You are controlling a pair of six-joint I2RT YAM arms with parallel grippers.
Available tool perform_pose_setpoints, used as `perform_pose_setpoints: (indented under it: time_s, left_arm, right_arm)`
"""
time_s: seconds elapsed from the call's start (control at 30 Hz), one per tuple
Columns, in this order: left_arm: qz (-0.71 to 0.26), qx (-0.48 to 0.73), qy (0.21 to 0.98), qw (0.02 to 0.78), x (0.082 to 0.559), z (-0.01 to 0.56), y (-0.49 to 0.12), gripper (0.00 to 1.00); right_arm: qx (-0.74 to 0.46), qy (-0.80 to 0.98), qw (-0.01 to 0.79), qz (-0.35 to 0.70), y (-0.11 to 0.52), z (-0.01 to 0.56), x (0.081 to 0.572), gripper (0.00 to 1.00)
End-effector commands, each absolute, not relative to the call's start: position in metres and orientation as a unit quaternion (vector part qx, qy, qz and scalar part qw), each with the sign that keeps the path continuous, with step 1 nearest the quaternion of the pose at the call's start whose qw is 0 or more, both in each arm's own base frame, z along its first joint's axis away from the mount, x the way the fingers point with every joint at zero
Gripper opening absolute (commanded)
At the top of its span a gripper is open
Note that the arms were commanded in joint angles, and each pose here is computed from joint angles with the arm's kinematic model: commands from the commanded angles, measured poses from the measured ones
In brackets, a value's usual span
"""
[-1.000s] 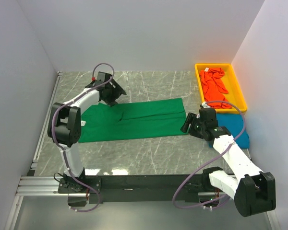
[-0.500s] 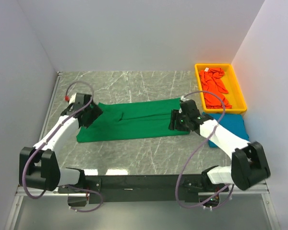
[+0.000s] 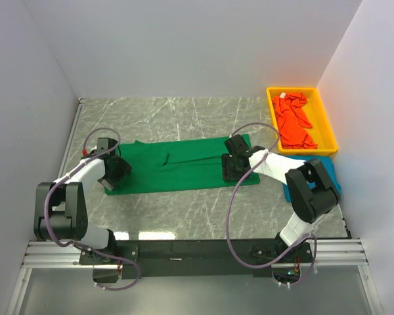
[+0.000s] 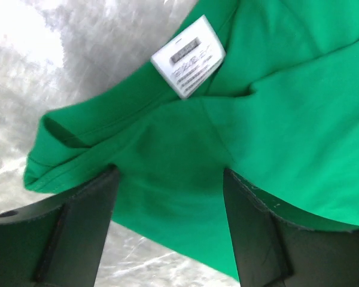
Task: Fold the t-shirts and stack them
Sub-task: Fold the tshirt
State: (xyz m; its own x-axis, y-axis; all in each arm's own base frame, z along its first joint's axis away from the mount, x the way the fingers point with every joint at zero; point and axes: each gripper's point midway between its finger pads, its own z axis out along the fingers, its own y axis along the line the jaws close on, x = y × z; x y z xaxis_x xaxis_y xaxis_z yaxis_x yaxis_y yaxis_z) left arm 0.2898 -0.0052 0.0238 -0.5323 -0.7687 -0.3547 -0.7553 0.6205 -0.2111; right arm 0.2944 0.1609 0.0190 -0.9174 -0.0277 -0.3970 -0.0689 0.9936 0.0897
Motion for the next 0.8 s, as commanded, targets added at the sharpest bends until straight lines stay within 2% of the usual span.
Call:
perform_pose_setpoints:
  time_s: [0.0, 0.27, 0.4, 0.5, 0.53, 0.57, 0.63, 0.67, 0.77]
  left_arm:
    - [-0.015, -0.445, 0.872, 0.205, 0.298, 0.019, 0.006, 0.77]
    - [0.024, -0.431, 0.882, 0.189, 0.335, 0.017, 0.025, 0.77]
    - [0.036, -0.427, 0.888, 0.167, 0.353, 0.001, 0.038, 0.77]
    - [0.035, -0.409, 0.898, 0.159, 0.380, -0.003, 0.041, 0.77]
    - [0.029, -0.403, 0.897, 0.177, 0.403, 0.009, 0.043, 0.77]
    - [0.034, -0.401, 0.902, 0.155, 0.405, -0.004, 0.043, 0.77]
    - [0.024, -0.392, 0.902, 0.178, 0.437, 0.008, 0.045, 0.77]
    - [0.027, -0.388, 0.907, 0.159, 0.439, -0.004, 0.045, 0.78]
    - [0.012, -0.364, 0.916, 0.166, 0.473, -0.004, 0.044, 0.80]
  right_arm:
    - [-0.045, 0.982, 0.179, 0.029, 0.156, 0.008, 0.283, 0.65]
    - [-0.110, 0.989, 0.090, 0.032, 0.166, -0.010, 0.228, 0.65]
    - [-0.143, 0.986, 0.024, 0.078, 0.183, -0.010, 0.183, 0.65]
    - [-0.197, 0.974, -0.015, 0.114, 0.209, -0.003, 0.147, 0.66]
    - [-0.211, 0.969, -0.028, 0.123, 0.219, 0.000, 0.141, 0.67]
    - [-0.243, 0.959, -0.044, 0.136, 0.234, 0.003, 0.124, 0.67]
    - [-0.273, 0.949, -0.053, 0.150, 0.261, 0.009, 0.121, 0.68]
    - [-0.302, 0.939, -0.058, 0.154, 0.277, 0.012, 0.110, 0.68]
    - [-0.359, 0.913, -0.063, 0.183, 0.320, 0.026, 0.104, 0.69]
